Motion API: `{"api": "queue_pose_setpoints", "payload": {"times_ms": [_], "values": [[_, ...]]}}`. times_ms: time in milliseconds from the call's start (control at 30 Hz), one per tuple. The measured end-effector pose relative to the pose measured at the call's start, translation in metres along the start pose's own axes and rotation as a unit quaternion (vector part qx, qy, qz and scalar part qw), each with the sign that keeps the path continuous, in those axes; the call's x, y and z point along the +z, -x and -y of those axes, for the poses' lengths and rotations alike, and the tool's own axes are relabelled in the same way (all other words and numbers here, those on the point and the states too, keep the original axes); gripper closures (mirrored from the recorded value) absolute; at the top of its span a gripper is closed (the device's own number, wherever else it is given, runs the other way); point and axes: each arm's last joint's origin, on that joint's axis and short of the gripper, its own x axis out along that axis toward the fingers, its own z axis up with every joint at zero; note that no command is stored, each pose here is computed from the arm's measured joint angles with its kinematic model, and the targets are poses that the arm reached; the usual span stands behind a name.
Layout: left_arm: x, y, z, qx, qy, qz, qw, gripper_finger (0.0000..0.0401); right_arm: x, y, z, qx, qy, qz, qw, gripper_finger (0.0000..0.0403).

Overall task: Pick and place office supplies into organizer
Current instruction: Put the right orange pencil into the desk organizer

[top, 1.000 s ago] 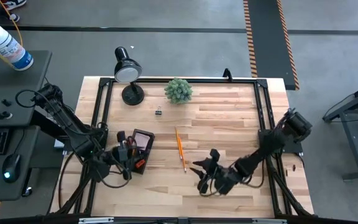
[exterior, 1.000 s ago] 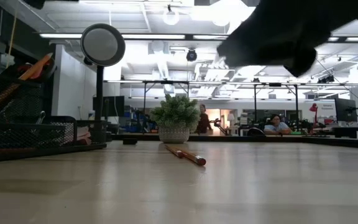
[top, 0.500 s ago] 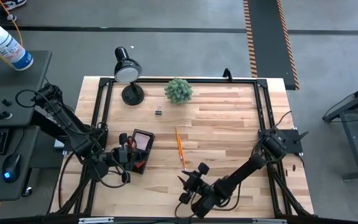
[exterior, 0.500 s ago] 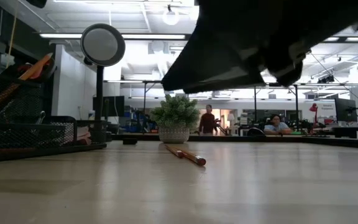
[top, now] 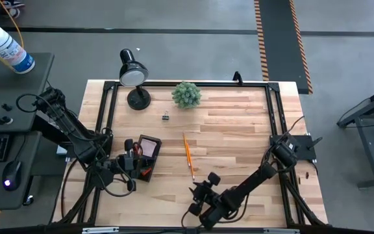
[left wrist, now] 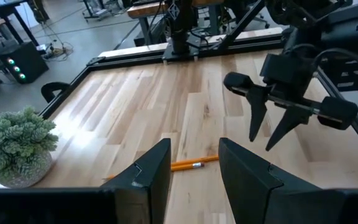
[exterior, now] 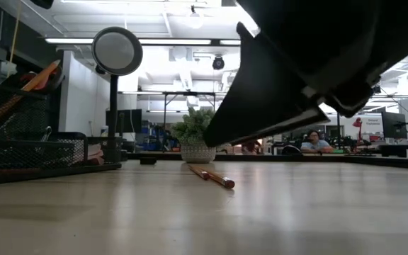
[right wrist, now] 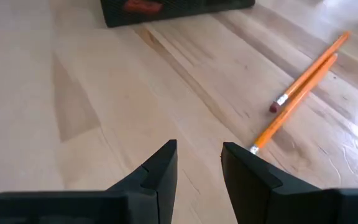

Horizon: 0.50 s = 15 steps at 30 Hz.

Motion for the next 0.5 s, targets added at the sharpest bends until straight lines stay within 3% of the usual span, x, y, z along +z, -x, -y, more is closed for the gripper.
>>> {"api": "queue_pose_setpoints", "payload": {"times_ms": [500], "values": [[0.0,0.0,0.0,0.001,-0.002,-0.001,1.0,0.0277,0.005,-0.015,0.014,-0.033,0.008,-0.032,0.999,0.0286]]}}
